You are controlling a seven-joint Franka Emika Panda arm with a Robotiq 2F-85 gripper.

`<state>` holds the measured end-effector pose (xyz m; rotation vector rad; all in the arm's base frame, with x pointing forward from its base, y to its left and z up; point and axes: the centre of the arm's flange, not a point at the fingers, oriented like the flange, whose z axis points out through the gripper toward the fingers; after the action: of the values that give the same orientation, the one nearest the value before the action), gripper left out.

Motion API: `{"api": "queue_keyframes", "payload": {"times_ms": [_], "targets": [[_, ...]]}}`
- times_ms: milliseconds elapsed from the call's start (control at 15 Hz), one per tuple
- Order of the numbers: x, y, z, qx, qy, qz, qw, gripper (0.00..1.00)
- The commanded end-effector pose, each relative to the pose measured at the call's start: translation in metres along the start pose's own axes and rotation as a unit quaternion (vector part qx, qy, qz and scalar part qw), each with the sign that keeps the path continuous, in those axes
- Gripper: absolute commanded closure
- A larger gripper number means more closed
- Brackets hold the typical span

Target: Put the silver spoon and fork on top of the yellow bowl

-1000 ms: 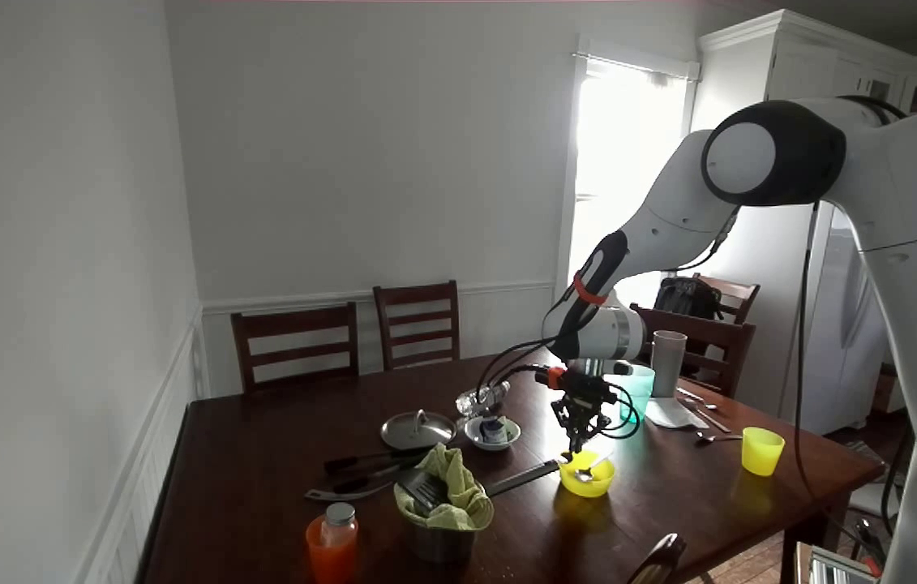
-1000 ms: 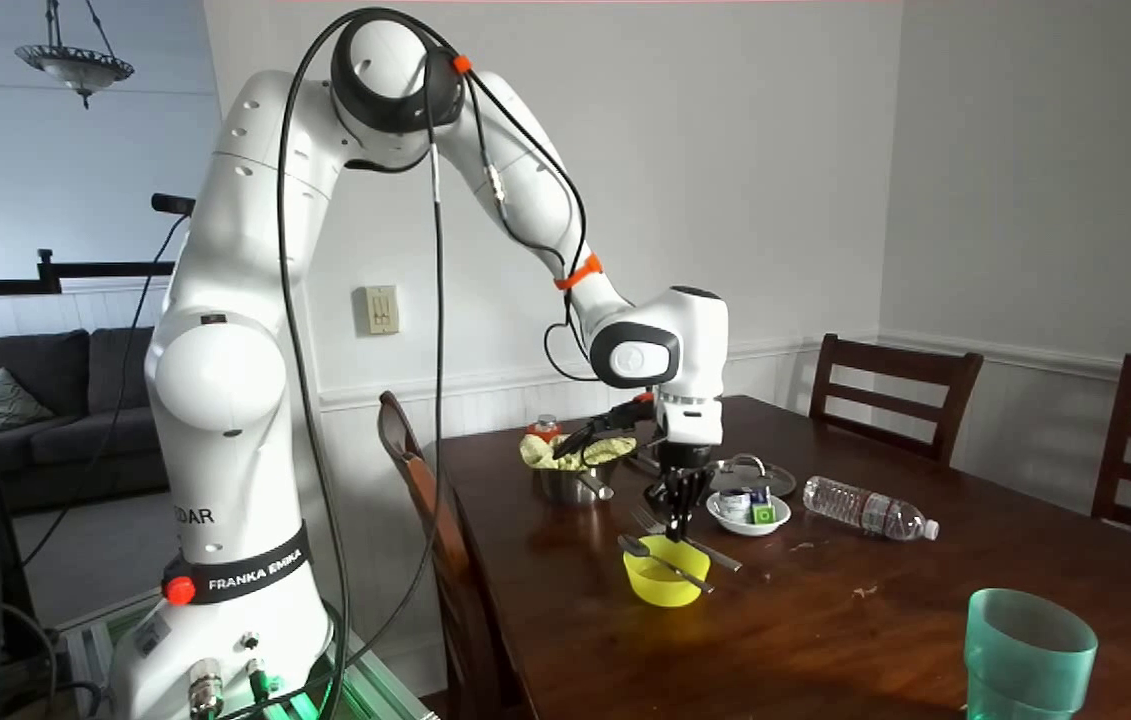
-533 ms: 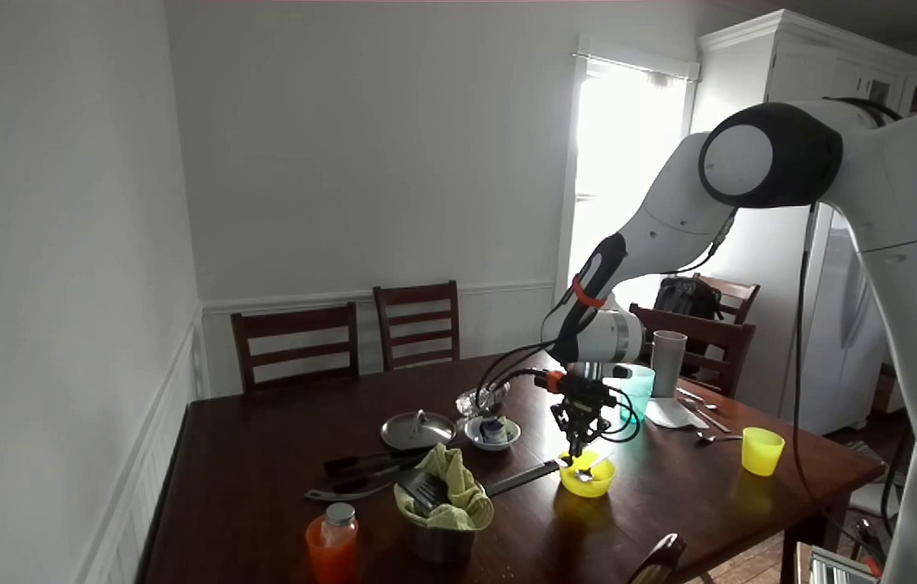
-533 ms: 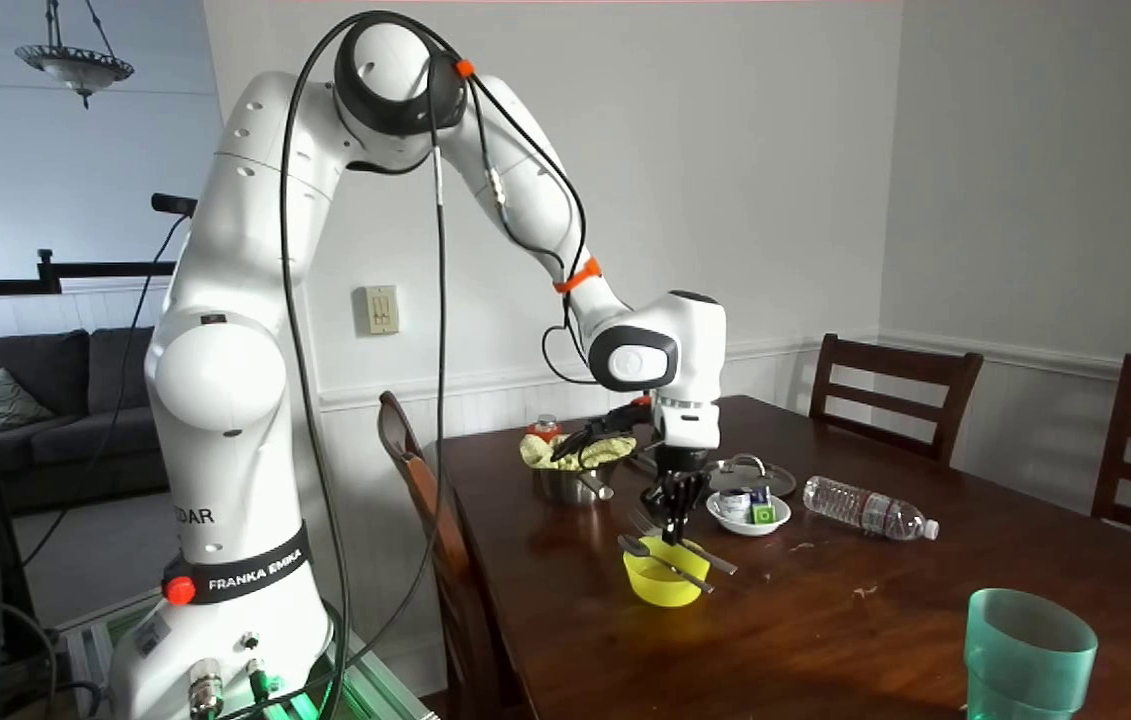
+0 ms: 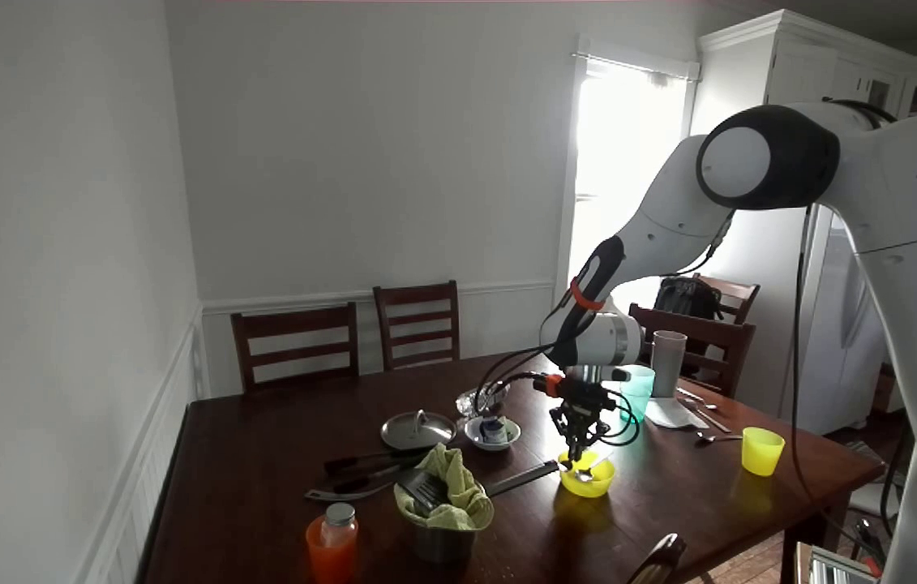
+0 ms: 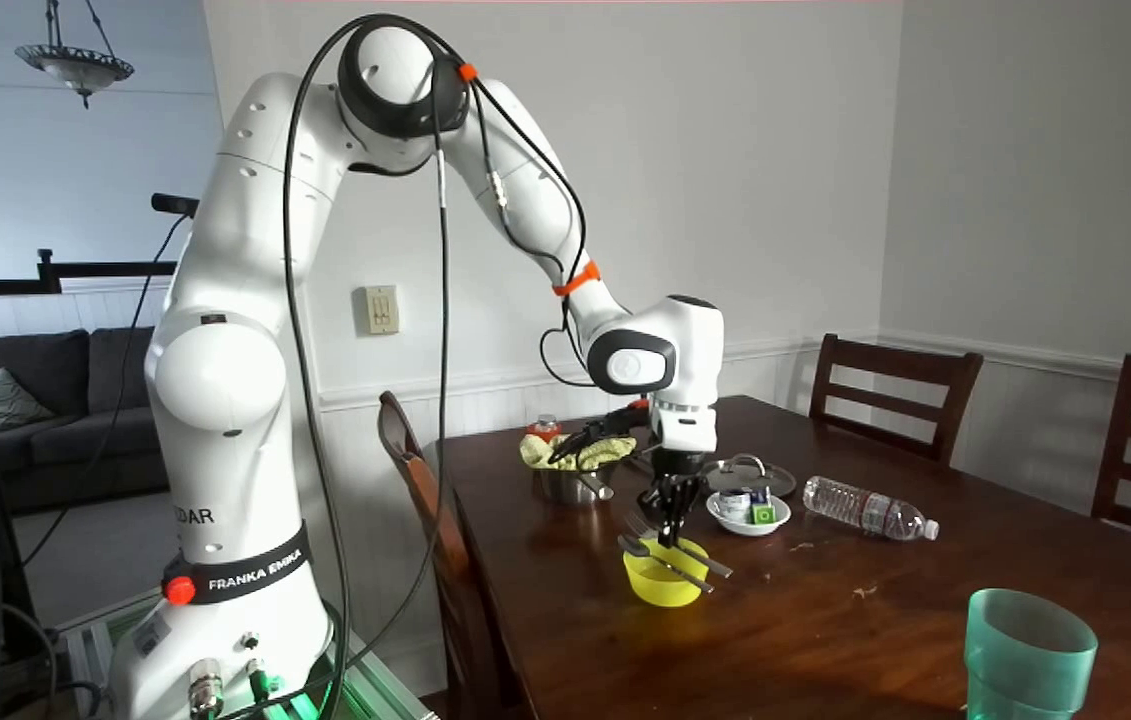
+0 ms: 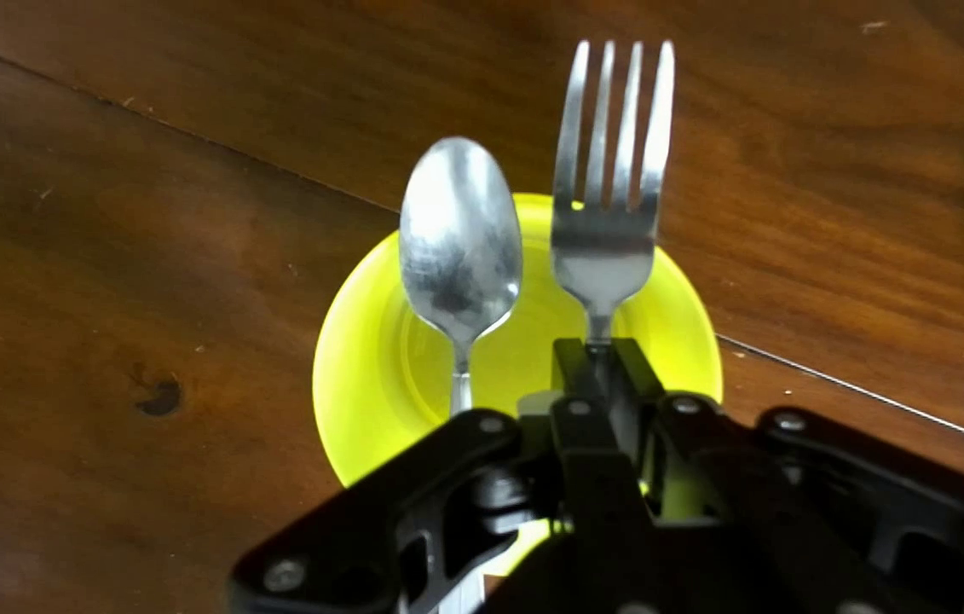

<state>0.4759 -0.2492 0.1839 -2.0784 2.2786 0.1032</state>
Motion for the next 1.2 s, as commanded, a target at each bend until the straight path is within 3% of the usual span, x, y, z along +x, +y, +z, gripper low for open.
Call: {"api": "queue_keyframes", "payload": {"times_ms": [0,800,933,1133], "targets": [[-0.0002,0.0018,0.0031,0.004,0.002,0.009,1.0,0.98],[0.0015,0.0013,0.0078,0.004,0.004,0.01,0.9999,0.98],[0.0009,0.0015,0.0077,0.003,0.005,0.009,0.9999,0.63],[0.0002,0.0019,0.0071,0.003,0.005,0.007,1.0,0.44]]}}
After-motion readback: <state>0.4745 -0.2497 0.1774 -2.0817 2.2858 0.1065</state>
